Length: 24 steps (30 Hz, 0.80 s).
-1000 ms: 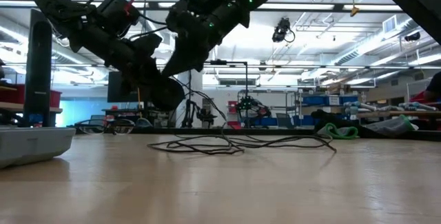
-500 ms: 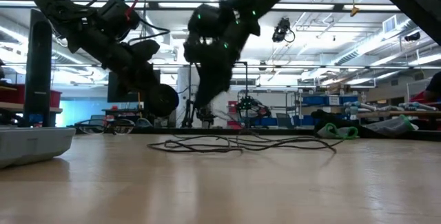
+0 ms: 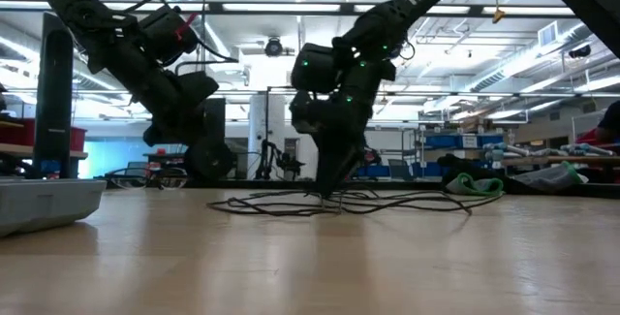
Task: Coil cords
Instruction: Coil the black wire onto the black spool
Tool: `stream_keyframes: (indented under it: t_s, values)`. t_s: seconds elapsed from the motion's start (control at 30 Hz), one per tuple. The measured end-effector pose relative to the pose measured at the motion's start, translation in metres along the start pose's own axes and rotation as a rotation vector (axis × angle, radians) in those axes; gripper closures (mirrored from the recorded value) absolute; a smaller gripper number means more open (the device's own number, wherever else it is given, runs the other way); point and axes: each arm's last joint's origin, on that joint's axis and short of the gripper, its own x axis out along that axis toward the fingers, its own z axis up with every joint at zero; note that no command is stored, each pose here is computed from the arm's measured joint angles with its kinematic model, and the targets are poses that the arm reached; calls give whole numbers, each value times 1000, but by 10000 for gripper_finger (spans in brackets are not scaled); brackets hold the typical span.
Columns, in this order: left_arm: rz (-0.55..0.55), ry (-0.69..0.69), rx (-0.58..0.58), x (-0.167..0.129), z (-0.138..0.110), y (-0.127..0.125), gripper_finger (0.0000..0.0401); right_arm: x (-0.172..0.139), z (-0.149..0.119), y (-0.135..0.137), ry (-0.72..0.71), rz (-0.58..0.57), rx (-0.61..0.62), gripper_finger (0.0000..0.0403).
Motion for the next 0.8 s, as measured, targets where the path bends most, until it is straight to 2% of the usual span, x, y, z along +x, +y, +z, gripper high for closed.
stream_keyframes:
  t_s: [0.17, 0.23, 0.4, 0.47, 0.67, 0.73, 0.8]
  values:
    - [1, 2, 0, 0, 0, 0, 401, -27, -19, -1, -26, -79, 5, 264]
    - [-1, -1, 0, 0, 0, 0, 401, -45, -27, 0, -95, -137, -1, 267]
    - [-1, -1, -1, 0, 0, 0, 401, -67, -73, 2, -252, -205, 53, 271]
    - [-1, -2, -2, 0, 0, 0, 401, -74, -89, 5, -436, -207, 83, 272]
    - [-5, -12, -2, 0, 1, 0, 401, -67, -125, 14, -1203, -149, 174, 273]
    - [-10, -23, -2, 0, 2, -1, 401, -59, -130, 13, -1326, -193, 218, 275]
    - [-27, -39, -2, 0, 4, -2, 401, -44, -125, 12, -1359, -246, 241, 276]
